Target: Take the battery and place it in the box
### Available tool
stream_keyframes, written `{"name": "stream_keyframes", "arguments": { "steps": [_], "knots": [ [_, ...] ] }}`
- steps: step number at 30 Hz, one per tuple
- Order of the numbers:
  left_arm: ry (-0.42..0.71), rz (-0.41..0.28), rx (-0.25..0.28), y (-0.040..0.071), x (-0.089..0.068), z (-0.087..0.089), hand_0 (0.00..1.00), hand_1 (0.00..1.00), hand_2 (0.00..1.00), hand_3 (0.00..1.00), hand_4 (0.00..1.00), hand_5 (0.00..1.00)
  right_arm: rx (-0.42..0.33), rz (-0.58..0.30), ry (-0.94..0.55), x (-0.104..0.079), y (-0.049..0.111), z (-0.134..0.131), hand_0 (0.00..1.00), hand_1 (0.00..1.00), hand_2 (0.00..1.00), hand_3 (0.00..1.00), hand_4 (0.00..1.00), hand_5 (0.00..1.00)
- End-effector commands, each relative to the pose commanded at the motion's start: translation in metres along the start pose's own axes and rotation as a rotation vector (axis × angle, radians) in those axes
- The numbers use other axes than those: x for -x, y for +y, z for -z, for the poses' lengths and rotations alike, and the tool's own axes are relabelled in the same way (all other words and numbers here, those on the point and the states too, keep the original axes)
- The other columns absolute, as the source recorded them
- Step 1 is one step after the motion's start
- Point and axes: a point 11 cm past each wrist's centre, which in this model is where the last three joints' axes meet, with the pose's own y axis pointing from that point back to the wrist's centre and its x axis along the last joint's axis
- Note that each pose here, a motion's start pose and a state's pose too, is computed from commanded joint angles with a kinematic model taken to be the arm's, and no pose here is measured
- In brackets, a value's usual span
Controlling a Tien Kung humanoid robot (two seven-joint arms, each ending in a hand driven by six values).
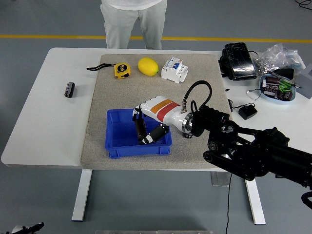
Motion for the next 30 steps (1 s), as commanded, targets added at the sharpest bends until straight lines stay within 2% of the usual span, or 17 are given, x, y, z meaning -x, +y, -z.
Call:
{"name": "stream_keyframes", "arguments": {
  "steps": [4,5,12,16,17,21,23,26,30],
  "knots": [
    [-0.005,-0.001,-0.002,0.000,0.000,0.000,0.684,0.633,0.706,0.612,0.628,0.486,-0.009,-0.001,-0.003,-0.004,-0.001,0.000,0.705,0.693,0.730,0.792,0.998,0.296],
    [-0.007,-0.001,-0.002,0.000,0.000,0.000,0.684,0.631,0.707,0.612,0.628,0.484,-0.010,-0.003,-0.005,-0.005,-0.001,0.000,0.771,0.757,0.786,0.824,0.998,0.300],
    [-0.008,0.000,-0.001,0.000,0.000,-0.001,0.683,0.629,0.706,0.611,0.628,0.482,0.001,-0.049,-0.010,-0.019,0.002,-0.008,0.759,0.747,0.781,0.818,0.998,0.307],
    [-0.004,-0.002,0.001,0.000,-0.001,-0.001,0.683,0.629,0.706,0.611,0.628,0.482,0.059,-0.123,-0.010,-0.047,0.013,-0.031,0.759,0.747,0.781,0.818,0.998,0.307],
    [-0.002,-0.003,0.000,0.000,-0.002,0.000,0.684,0.627,0.700,0.610,0.627,0.482,0.079,-0.140,-0.010,-0.053,0.016,-0.038,0.674,0.692,0.738,0.788,0.998,0.321],
    [0.000,-0.006,-0.002,-0.001,-0.003,0.001,0.684,0.627,0.700,0.610,0.627,0.482,0.171,-0.205,-0.022,-0.072,0.032,-0.071,0.674,0.692,0.738,0.788,0.998,0.321],
    [-0.001,-0.006,-0.003,-0.001,-0.003,0.001,0.684,0.624,0.705,0.610,0.627,0.482,0.206,-0.222,-0.032,-0.074,0.039,-0.083,0.643,0.676,0.726,0.763,0.998,0.326],
    [-0.001,-0.005,-0.004,-0.001,-0.002,0.002,0.684,0.624,0.705,0.610,0.627,0.482,0.256,-0.222,-0.049,-0.065,0.052,-0.100,0.643,0.676,0.726,0.763,0.998,0.326],
    [-0.001,-0.001,-0.005,0.000,0.000,0.002,0.684,0.629,0.706,0.610,0.627,0.482,0.296,-0.189,-0.065,-0.042,0.065,-0.114,0.637,0.668,0.724,0.763,0.998,0.325]
  ]
}}
